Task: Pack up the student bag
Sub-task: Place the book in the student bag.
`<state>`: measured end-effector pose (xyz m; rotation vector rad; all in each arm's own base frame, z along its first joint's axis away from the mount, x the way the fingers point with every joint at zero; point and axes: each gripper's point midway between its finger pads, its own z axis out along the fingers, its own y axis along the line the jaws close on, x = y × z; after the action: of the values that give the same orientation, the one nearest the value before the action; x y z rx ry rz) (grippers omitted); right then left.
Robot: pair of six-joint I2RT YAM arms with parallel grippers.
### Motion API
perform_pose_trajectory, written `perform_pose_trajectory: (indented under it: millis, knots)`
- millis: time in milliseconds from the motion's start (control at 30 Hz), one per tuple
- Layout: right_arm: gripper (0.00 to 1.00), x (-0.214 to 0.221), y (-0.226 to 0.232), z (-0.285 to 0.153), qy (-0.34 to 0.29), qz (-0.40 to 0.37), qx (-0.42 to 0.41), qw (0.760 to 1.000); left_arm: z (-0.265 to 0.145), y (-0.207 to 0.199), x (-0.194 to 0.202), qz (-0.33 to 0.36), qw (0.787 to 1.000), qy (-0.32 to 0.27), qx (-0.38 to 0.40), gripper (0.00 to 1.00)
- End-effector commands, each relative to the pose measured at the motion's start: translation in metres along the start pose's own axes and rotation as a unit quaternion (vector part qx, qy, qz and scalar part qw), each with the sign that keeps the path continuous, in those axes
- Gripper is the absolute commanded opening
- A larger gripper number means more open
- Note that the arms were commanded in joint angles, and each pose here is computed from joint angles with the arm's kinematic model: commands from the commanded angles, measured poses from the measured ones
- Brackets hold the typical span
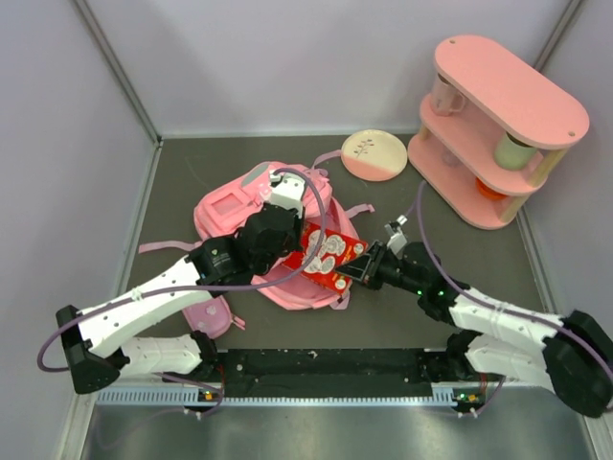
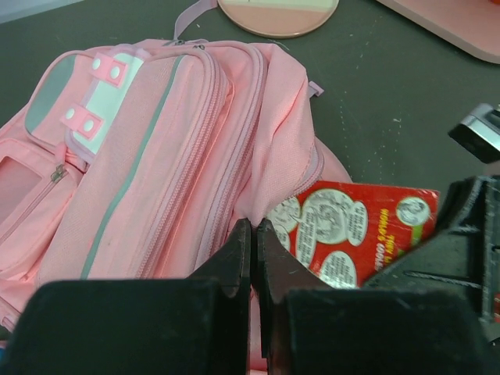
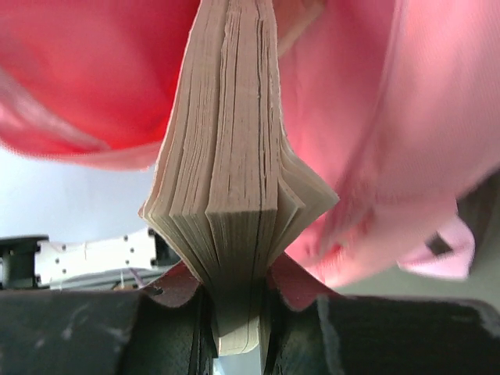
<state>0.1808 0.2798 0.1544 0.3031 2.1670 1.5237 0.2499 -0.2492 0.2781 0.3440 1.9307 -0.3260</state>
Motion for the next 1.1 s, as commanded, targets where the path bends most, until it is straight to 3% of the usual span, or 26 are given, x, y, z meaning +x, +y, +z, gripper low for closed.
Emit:
perform_pose_trajectory:
  millis: [0, 167, 333, 433, 467, 667, 733, 833, 933, 1000, 1067]
  knots:
    - [0.00, -0.046, 0.108, 0.018, -0.090, -0.039, -0.174, 0.980, -0.027, -0.012, -0.067, -0.074, 0.990, -0.110, 0.053, 0.00]
    - [0.00, -0.052, 0.131, 0.064, -0.087, -0.038, -0.191, 0.977, -0.031, -0.009, -0.065, -0.075, 0.990, -0.107, 0.054, 0.00]
    - [0.00, -0.046, 0.113, 0.130, -0.085, -0.010, -0.169, 0.982, -0.034, -0.010, -0.064, -0.071, 0.990, -0.104, 0.062, 0.00]
    - [0.01, -0.030, 0.107, 0.159, -0.107, -0.016, -0.141, 0.984, -0.037, -0.006, -0.067, -0.064, 0.991, -0.102, 0.051, 0.00]
    - [0.02, -0.038, 0.112, 0.164, -0.141, -0.012, -0.141, 0.980, -0.037, -0.006, -0.066, -0.053, 0.992, -0.100, 0.055, 0.00]
    - [0.06, -0.029, 0.096, 0.216, -0.143, -0.023, -0.123, 0.982, -0.037, -0.007, -0.055, -0.048, 0.994, -0.080, 0.060, 0.00]
    - [0.06, -0.026, 0.087, 0.225, -0.175, -0.033, -0.097, 0.979, -0.038, -0.006, -0.052, -0.053, 0.993, -0.081, 0.063, 0.00]
    - [0.23, -0.025, 0.078, 0.233, -0.197, -0.041, -0.076, 0.977, -0.040, -0.005, -0.054, -0.063, 0.992, -0.088, 0.064, 0.00]
    - [0.32, -0.024, 0.065, 0.231, -0.205, -0.044, -0.061, 0.976, -0.044, -0.003, -0.052, -0.067, 0.992, -0.087, 0.063, 0.00]
    - [0.54, -0.023, 0.051, 0.218, -0.210, -0.039, -0.047, 0.976, -0.046, 0.003, -0.051, -0.069, 0.992, -0.089, 0.055, 0.00]
    - [0.62, -0.027, 0.049, 0.207, -0.223, -0.030, -0.047, 0.973, -0.047, 0.008, -0.048, -0.070, 0.992, -0.090, 0.047, 0.00]
